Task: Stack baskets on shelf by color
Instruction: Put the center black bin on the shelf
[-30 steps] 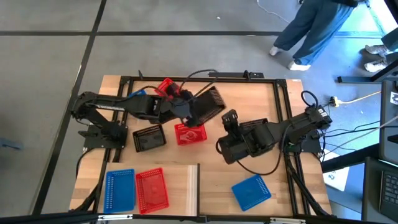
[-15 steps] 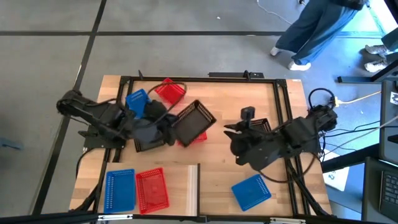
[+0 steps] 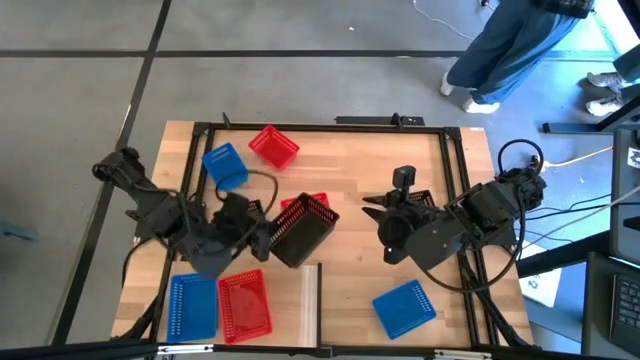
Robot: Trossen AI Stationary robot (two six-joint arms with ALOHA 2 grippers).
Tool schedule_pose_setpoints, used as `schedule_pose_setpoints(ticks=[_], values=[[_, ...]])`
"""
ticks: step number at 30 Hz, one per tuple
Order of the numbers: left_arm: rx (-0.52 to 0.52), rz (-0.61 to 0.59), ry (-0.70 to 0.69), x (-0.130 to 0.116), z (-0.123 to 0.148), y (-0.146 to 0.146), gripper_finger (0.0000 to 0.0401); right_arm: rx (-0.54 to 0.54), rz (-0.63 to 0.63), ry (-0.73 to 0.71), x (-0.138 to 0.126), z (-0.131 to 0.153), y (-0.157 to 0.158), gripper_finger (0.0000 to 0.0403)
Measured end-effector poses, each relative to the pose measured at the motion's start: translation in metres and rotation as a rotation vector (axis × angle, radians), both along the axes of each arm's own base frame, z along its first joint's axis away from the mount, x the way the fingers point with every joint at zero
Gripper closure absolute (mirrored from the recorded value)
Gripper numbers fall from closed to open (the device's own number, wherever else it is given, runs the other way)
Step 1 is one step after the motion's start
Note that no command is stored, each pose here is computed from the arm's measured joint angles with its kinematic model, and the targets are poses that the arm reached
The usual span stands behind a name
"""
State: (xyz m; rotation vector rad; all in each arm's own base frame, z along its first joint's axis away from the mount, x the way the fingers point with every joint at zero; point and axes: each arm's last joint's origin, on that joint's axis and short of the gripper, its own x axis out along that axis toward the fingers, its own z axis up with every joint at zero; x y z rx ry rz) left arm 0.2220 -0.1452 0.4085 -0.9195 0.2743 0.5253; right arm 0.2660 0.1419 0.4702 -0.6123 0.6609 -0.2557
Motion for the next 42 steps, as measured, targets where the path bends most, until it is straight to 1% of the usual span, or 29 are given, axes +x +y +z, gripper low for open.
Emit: schedule_pose_setpoints(ticks=[4,10,12,14,17,19,21,24,30,33,38,40,42], values=[[-0.081,0.059,-0.042,0.004,-0.011,-0.019,0.0401,-0.001,-0.001,0.000,0.000,0.000,0.000,0.0311],[-0.188,0.125,-0.055,0.017,-0.033,-0.042,0.0401,-0.024,-0.020,-0.011,0.000,0.000,-0.001,0.0311],[-0.206,0.133,-0.056,0.019,-0.039,-0.048,0.0401,-0.025,-0.029,-0.017,0.000,0.000,-0.001,0.0311],[-0.221,0.132,-0.051,0.020,-0.043,-0.053,0.0401,0.001,-0.021,-0.014,0.001,0.000,-0.001,0.0311],[-0.232,0.128,-0.047,0.020,-0.046,-0.058,0.0401,0.057,0.070,0.049,0.001,-0.002,0.001,0.0311],[-0.234,0.126,-0.048,0.019,-0.046,-0.060,0.0401,0.093,0.183,0.119,0.001,-0.004,0.003,0.0311],[-0.211,0.111,-0.040,0.018,-0.046,-0.060,0.0401,0.130,0.299,0.178,0.001,-0.005,0.006,0.0311],[-0.175,0.096,-0.027,0.019,-0.046,-0.059,0.0401,0.161,0.434,0.215,0.003,-0.005,0.009,0.0311],[-0.118,0.079,-0.001,0.023,-0.046,-0.054,0.0401,0.210,0.532,0.173,0.015,-0.002,0.006,0.0311],[-0.110,0.074,0.011,0.026,-0.046,-0.052,0.0401,0.225,0.587,0.198,0.028,-0.009,0.007,0.0311],[-0.112,0.074,0.005,0.029,-0.045,-0.050,0.0401,0.156,0.621,0.280,0.050,-0.029,0.009,0.0311],[-0.112,0.073,0.006,0.029,-0.045,-0.050,0.0401,0.119,0.636,0.292,0.057,-0.035,0.010,0.0311],[-0.112,0.072,0.006,0.029,-0.045,-0.050,0.0401,0.107,0.641,0.300,0.062,-0.039,0.012,0.0311]])
